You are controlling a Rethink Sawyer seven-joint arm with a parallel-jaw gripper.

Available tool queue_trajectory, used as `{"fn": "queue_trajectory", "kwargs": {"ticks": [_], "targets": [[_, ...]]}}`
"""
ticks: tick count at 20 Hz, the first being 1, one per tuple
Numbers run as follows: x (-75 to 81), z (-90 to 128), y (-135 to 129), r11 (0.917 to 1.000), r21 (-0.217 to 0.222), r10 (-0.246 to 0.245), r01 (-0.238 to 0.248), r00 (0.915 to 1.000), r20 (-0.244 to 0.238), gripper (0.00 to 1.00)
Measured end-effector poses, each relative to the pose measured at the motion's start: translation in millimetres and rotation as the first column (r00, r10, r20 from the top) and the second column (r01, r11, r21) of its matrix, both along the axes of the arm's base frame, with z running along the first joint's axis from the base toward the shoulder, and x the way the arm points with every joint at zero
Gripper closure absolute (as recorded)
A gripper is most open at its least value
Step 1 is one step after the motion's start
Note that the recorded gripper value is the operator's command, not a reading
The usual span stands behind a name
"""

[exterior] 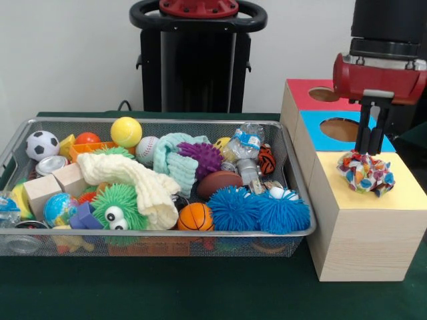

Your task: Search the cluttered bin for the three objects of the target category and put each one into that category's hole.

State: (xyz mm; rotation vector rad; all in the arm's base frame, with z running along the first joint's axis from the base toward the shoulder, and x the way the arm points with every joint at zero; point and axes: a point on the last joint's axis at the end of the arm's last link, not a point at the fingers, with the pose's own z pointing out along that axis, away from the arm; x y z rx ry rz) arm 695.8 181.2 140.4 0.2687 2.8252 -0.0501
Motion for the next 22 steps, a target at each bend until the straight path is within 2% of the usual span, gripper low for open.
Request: {"fn": "queue_trajectory", "kwargs": {"ticks": [6,11,14,16,17,19,22], "targets": [[-6.5,-16.1,4.4,0.9999,-0.006,0.008,-0.008,1.0000,0.000,1.00],[-29.6,-32.5,17.8,0.9995,-0.012,0.029,-0.029,0.9992,-0.027,1.00],[-39.6,-38.5,25.4,0.9990,-0.015,0.042,-0.042,0.9989,-0.023,1.00],[-47.3,-43.8,30.8,0.9983,-0.021,0.054,-0.053,0.9985,0.005,1.00],[-48.0,-44.5,31.3,0.9982,-0.023,0.055,-0.055,0.9984,0.012,1.00],[-49.7,-48.4,32.4,0.9974,-0.036,0.065,-0.063,0.9958,0.065,1.00],[-52.7,-54.0,32.0,0.9966,-0.048,0.072,-0.067,0.9921,0.103,1.00]]}}
